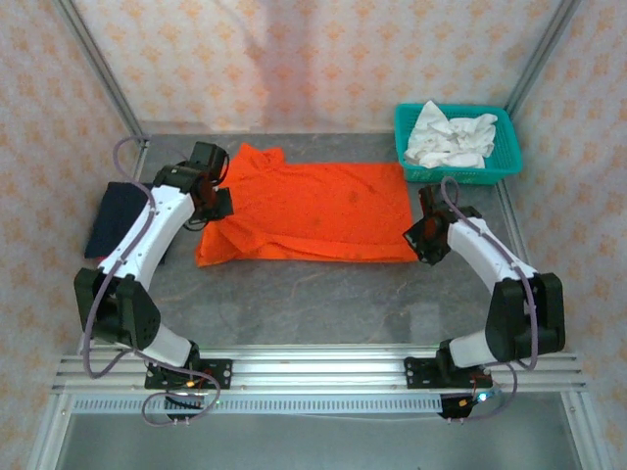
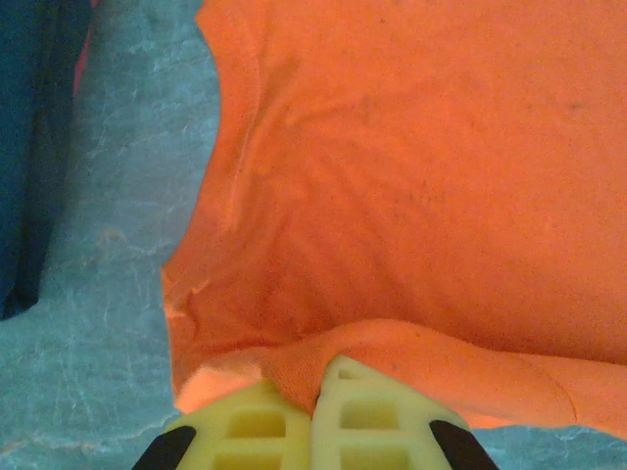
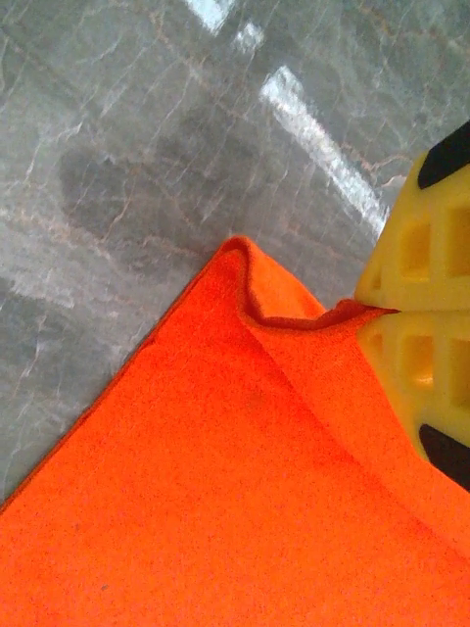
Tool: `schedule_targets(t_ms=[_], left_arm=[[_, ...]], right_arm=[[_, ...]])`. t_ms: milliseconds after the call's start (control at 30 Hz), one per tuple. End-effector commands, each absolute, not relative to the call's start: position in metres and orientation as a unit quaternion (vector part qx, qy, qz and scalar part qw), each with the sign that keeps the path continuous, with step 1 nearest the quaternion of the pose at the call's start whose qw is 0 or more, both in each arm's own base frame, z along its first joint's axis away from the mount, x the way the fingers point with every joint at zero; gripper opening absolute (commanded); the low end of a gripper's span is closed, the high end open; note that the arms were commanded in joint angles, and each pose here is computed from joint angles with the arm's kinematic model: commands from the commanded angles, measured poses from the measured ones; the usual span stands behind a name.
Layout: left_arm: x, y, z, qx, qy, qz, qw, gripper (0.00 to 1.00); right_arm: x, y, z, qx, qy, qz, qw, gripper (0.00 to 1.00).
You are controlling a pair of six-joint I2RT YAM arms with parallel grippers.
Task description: Fold and stack the t-shirts
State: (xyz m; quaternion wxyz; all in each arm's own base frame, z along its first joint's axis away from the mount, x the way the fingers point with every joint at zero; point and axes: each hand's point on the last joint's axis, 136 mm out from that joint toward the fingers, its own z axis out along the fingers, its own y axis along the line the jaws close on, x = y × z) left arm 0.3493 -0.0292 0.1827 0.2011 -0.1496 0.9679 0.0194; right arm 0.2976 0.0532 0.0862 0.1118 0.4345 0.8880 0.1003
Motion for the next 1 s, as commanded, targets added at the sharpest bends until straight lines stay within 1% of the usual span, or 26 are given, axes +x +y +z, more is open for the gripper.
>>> schedule_targets(t_ms=[0,433,633,967], left_arm=[[0.365,-0.021,0.194,-0.148,0.962,0.038,0.228,0.00],[0.398,-0.020,0.194,-0.130,0.961,0.056,0.238,0.00],[0.413,-0.017,0.182,-0.127,0.963,0.073,0.228,0.00],[0.445,-0.029,0.162,-0.118,0.964,0.053,0.230,0.00]], right_arm=[[0.314,0.049,0.094,0.426,0.890,0.091,0.134,0.01],[0.348,0.051,0.093,0.415,0.895,0.091,0.136,0.01],[0.364,0.052,0.085,0.412,0.898,0.086,0.128,0.01],[0.377,0.052,0.074,0.412,0.899,0.081,0.122,0.01]])
